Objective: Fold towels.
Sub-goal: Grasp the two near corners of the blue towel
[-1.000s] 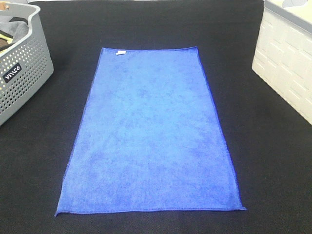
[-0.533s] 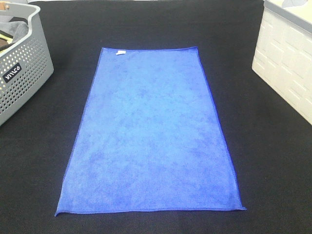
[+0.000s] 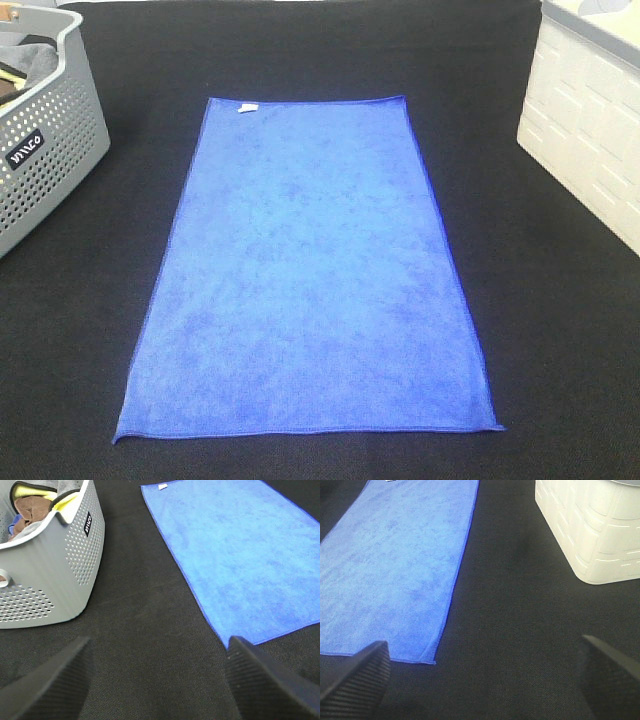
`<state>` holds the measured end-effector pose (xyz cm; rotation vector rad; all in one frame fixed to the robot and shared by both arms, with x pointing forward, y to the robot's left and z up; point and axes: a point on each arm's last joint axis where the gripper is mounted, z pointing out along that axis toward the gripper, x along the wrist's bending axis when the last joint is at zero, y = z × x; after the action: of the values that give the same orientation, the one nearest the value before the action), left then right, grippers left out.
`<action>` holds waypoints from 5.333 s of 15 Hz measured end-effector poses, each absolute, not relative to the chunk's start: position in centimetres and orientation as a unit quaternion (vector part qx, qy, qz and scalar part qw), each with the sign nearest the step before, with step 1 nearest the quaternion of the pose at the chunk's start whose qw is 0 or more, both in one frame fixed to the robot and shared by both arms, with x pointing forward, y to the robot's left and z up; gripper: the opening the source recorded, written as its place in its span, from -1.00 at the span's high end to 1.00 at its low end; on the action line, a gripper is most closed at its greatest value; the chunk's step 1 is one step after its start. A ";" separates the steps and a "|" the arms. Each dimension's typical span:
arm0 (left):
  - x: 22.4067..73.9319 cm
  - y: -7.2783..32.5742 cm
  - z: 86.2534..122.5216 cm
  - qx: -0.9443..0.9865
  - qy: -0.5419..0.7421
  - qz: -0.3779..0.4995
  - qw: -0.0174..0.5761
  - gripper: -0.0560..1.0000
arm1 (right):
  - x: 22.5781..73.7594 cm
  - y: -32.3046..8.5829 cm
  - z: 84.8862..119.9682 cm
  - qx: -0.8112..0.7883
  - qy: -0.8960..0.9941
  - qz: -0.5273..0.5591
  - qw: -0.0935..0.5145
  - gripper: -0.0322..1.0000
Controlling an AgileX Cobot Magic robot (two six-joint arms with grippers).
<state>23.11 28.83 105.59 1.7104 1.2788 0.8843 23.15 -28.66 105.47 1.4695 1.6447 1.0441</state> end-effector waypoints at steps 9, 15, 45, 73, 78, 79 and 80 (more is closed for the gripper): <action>23.1 28.8 105.6 0.677 0.506 0.350 0.403 -0.45 | 23.1 -28.7 105.5 0.566 0.633 0.402 0.344 -0.87; 23.1 28.8 105.6 0.677 0.506 0.350 0.403 -0.45 | 23.1 -28.7 105.5 0.566 0.633 0.402 0.344 -0.87; 31.3 28.0 104.8 0.565 0.631 0.238 0.475 -0.45 | 33.4 -28.1 104.8 0.687 0.628 0.332 0.155 -0.87; 48.9 19.8 84.6 0.642 0.684 -0.158 0.308 0.03 | 47.8 -24.8 85.6 0.692 0.653 0.231 -0.206 -0.09; 49.1 19.8 84.4 0.647 0.684 -0.152 0.302 0.41 | 48.8 -21.6 85.6 0.687 0.669 0.216 -0.184 0.16; 49.0 19.8 84.4 0.648 0.683 -0.153 0.300 0.61 | 48.9 -21.7 85.5 0.703 0.657 0.207 -0.179 0.38; 48.9 19.8 84.3 0.653 0.679 -0.154 0.297 0.82 | 48.9 -21.9 85.3 0.714 0.649 0.197 -0.172 0.69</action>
<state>48.93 19.82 84.31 1.7368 1.8064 -0.4091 48.88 -21.92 85.28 2.5289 2.2989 0.6983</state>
